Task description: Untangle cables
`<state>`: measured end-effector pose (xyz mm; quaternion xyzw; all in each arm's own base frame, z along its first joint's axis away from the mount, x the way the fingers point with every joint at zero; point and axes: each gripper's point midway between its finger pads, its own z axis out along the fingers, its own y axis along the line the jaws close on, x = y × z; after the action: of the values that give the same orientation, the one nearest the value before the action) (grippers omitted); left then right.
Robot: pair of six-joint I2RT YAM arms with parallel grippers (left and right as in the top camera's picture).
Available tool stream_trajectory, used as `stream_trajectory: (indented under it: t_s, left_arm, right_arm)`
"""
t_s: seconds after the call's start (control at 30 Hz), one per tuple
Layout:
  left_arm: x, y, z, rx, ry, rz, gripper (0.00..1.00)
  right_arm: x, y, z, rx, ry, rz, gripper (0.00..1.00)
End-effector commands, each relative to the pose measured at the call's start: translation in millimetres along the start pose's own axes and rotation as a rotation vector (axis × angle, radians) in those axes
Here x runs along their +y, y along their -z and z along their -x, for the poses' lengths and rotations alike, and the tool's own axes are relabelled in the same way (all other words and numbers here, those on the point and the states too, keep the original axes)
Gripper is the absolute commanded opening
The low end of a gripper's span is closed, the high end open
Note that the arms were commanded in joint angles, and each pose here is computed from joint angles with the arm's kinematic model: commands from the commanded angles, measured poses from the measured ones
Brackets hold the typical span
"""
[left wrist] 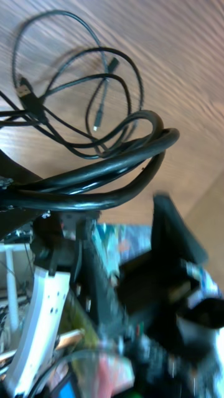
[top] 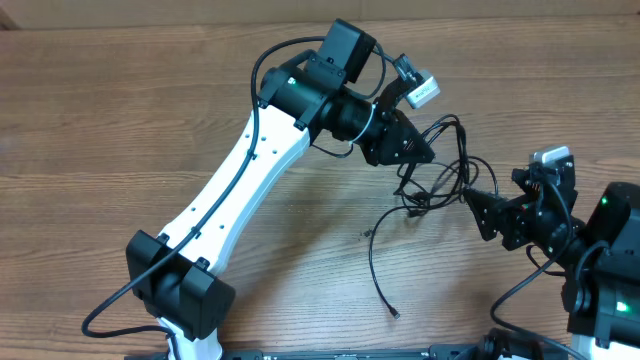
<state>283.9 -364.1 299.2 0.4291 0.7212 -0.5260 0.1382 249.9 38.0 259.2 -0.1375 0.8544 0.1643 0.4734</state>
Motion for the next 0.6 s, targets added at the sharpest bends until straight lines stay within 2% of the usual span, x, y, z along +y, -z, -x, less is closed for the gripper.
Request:
stream_trajectory:
  t_s: [0.0, 0.2, 0.57]
  left_arm:
    - [-38, 14, 12, -0.065, -0.093, -0.202, 0.04]
    - [-60, 13, 13, -0.062, -0.046, -0.31, 0.04]
    - [-102, -17, 4, 0.002, -0.108, -0.396, 0.04]
  right_arm:
    - [0, -1, 5, -0.006, 0.008, 0.007, 0.87]
    - [5, -5, 10, -0.024, 0.01, 0.066, 1.0]
    - [-11, -26, 8, 0.012, -0.019, 0.071, 1.0]
